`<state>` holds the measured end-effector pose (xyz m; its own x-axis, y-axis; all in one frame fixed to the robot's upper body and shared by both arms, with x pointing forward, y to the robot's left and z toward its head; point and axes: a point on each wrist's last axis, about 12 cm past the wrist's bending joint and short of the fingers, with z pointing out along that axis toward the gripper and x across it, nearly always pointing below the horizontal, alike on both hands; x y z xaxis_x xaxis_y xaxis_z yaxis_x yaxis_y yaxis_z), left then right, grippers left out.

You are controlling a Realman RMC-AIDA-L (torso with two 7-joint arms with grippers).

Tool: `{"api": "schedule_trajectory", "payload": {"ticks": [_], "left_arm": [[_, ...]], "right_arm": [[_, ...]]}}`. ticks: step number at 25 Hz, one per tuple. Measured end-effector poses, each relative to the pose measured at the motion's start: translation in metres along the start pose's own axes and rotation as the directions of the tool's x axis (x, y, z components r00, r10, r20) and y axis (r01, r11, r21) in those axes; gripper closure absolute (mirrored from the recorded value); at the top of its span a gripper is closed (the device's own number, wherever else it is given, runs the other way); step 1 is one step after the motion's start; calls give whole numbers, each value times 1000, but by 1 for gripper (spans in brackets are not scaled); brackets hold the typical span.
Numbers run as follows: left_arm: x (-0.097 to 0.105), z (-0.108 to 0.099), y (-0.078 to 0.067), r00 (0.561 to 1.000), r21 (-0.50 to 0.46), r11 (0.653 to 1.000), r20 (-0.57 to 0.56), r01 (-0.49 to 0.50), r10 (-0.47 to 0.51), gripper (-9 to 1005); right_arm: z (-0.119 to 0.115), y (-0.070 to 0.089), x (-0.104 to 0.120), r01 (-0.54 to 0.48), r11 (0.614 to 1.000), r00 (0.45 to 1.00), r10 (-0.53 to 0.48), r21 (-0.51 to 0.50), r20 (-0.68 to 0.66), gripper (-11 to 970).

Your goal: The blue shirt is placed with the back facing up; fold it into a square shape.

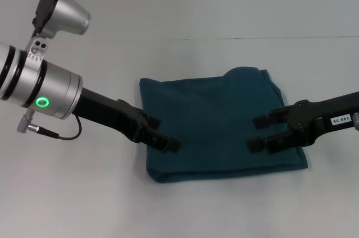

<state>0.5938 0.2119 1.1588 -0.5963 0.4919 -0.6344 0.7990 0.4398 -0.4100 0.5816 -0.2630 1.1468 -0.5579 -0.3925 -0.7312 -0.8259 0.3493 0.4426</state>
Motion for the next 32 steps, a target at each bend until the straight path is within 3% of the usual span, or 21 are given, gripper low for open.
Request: {"api": "schedule_trajectory", "payload": {"ticks": [32], "left_arm": [[12, 4, 10, 999, -72, 997, 36, 19, -16, 48]], "right_arm": [[-2, -6, 8, -20, 998, 999, 18, 55, 35, 77]]}}
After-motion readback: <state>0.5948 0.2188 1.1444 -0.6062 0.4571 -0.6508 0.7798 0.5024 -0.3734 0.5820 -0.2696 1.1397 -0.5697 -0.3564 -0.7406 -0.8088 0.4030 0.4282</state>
